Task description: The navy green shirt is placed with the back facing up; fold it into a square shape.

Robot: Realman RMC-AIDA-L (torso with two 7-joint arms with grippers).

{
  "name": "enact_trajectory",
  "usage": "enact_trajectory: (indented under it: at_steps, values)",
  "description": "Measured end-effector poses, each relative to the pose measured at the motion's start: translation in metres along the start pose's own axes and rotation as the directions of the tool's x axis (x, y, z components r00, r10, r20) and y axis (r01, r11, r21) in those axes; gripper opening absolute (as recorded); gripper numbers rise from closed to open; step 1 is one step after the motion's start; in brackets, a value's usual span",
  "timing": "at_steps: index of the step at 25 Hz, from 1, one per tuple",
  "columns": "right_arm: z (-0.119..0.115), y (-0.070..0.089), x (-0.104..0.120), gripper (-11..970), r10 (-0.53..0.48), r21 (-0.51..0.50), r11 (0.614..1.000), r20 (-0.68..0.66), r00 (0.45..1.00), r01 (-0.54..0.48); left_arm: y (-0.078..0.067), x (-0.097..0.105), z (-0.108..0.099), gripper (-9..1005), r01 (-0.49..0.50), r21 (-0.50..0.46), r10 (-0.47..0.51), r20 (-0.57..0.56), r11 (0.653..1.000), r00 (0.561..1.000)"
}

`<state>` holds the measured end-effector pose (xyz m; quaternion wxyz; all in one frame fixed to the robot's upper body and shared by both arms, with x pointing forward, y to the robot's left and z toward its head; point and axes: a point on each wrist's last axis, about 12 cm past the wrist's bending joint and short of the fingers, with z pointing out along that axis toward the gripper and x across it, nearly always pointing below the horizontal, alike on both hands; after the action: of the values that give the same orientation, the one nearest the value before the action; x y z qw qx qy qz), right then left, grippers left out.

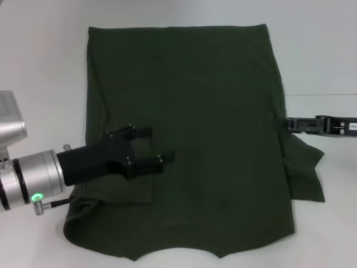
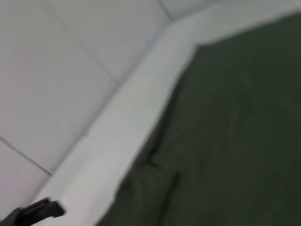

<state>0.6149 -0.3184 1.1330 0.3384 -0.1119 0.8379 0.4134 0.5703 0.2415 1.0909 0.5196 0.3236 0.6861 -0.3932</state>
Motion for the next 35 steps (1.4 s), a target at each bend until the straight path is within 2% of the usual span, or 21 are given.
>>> enact_trajectory:
  at_steps: [4,8,14,24,35]
  values:
    - [-0.016,-0.007,-0.009,912,0.125,0.118,0.986,-0.071,0.99,-0.116,-0.002,0.004,0.002,949,-0.015,0.009,0.015,-0.019,1.0,1.0]
    - [-0.029,-0.016,-0.008,912,0.215,0.212,0.959,-0.121,0.969,-0.186,-0.003,0.005,0.004,949,-0.023,0.026,0.024,-0.039,0.999,0.999]
    - [-0.03,-0.022,-0.004,911,0.234,0.273,0.944,-0.152,0.96,-0.187,-0.004,0.004,0.01,949,-0.037,0.058,0.041,-0.072,0.998,0.997]
    - [-0.009,-0.03,0.011,911,0.246,0.322,0.929,-0.163,0.955,-0.184,-0.006,0.003,0.014,949,-0.036,0.07,0.042,-0.082,0.997,0.996]
    - [0.01,-0.028,0.016,911,0.23,0.336,0.928,-0.178,0.957,-0.16,-0.005,0.005,0.015,948,-0.033,0.06,0.039,-0.092,0.998,0.995]
